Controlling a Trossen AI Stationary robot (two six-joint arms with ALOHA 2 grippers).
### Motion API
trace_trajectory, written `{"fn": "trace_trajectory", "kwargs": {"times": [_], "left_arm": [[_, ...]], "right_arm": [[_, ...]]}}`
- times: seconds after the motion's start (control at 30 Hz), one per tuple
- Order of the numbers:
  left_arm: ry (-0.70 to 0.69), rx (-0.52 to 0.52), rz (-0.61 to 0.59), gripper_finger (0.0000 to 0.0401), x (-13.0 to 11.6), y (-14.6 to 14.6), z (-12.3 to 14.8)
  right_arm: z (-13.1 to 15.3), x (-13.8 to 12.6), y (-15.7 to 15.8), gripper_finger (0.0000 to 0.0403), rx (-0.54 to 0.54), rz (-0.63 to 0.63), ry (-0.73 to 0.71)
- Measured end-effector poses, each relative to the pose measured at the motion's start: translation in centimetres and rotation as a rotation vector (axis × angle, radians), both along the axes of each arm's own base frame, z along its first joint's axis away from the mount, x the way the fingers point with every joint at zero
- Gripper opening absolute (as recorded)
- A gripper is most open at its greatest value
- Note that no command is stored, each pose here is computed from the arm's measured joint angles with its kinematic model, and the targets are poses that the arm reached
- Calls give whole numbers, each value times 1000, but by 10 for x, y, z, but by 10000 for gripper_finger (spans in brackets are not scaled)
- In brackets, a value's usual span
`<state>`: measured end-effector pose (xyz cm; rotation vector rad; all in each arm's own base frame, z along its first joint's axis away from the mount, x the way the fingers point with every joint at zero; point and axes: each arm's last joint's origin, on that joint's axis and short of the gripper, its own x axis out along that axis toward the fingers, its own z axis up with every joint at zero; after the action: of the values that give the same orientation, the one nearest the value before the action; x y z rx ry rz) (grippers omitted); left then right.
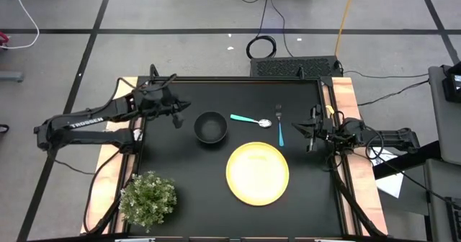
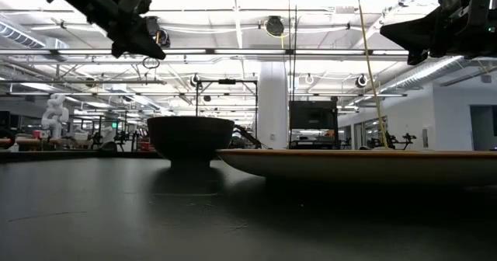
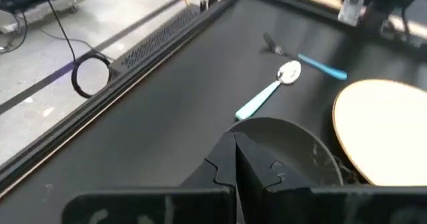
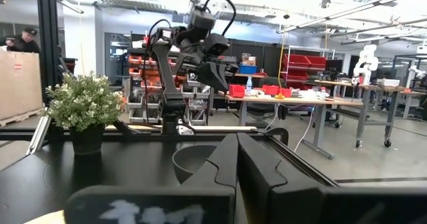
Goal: Set table place
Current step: Put the black bowl on the yellow plate
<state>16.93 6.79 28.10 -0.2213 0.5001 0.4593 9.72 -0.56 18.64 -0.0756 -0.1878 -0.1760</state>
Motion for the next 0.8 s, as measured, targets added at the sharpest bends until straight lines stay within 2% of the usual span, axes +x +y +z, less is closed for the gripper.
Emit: {"fn": "trace_trajectory", "kwargs": {"times": [0.2,0.33,0.7,0.8], "left_arm": [[119,11,-100,0,16,10,9],[186,-10,-110,0,25,16,7],[227,-34,-94,0,31,25,0],[249,-69,-131,0,30,24,-1]], "right_arm": [[0,0,0,0,0,0,-4],[0,0,0,0,-2,0,-3],[0,0,0,0,-4,-1,1],[0,0,0,0,-4,-1,1]]}}
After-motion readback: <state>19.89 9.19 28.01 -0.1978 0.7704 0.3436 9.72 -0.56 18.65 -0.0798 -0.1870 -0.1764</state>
